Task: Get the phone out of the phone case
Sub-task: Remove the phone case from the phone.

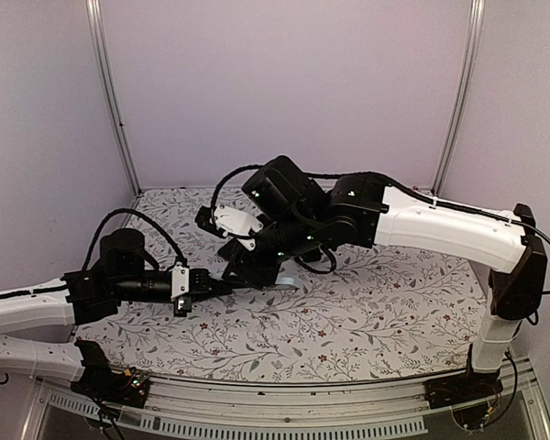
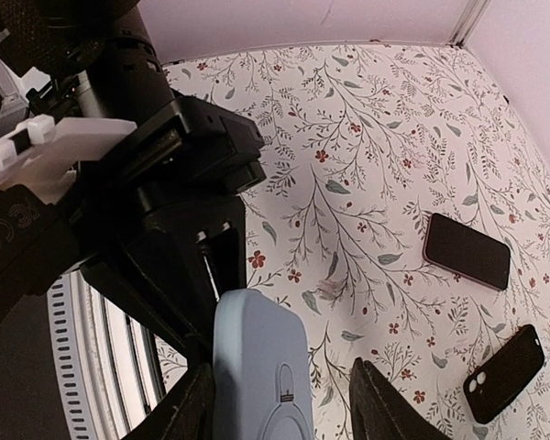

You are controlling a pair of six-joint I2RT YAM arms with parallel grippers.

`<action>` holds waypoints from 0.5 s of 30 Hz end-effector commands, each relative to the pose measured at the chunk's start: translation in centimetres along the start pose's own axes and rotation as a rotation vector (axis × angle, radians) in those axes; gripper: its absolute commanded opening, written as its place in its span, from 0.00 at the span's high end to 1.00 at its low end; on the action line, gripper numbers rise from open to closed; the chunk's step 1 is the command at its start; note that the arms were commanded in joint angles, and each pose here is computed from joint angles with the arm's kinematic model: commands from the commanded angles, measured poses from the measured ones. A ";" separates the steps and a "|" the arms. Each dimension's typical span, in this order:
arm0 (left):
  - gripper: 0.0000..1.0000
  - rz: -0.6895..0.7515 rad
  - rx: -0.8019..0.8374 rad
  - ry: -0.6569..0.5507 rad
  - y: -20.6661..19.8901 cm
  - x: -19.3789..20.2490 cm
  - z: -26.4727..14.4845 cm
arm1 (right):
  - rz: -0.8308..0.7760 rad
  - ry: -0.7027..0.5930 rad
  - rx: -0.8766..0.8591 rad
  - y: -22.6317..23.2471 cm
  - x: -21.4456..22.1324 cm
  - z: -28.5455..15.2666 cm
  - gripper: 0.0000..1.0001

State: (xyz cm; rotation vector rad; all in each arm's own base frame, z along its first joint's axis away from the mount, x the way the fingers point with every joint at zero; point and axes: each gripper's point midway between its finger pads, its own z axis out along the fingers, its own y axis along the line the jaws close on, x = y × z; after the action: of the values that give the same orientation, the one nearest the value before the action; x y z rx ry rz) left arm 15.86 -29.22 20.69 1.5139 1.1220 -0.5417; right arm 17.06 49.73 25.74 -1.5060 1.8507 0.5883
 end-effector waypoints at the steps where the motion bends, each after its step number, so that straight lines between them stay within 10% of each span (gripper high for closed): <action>1: 1.00 0.064 -0.052 -0.088 1.6 -3.3 -0.5 | 0.006 0.004 0.001 0.1 -0.3 0.3 0.46; 15: 1.00 0.065 -0.058 -0.075 1.7 -3.1 -0.4 | 0.010 0.040 0.010 0.3 0.6 1.6 0.45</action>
State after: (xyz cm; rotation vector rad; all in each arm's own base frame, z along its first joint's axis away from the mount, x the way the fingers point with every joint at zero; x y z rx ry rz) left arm 15.97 -29.18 20.56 1.5150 1.1274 -0.5290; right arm 16.83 50.06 24.64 -1.5252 1.8743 0.5810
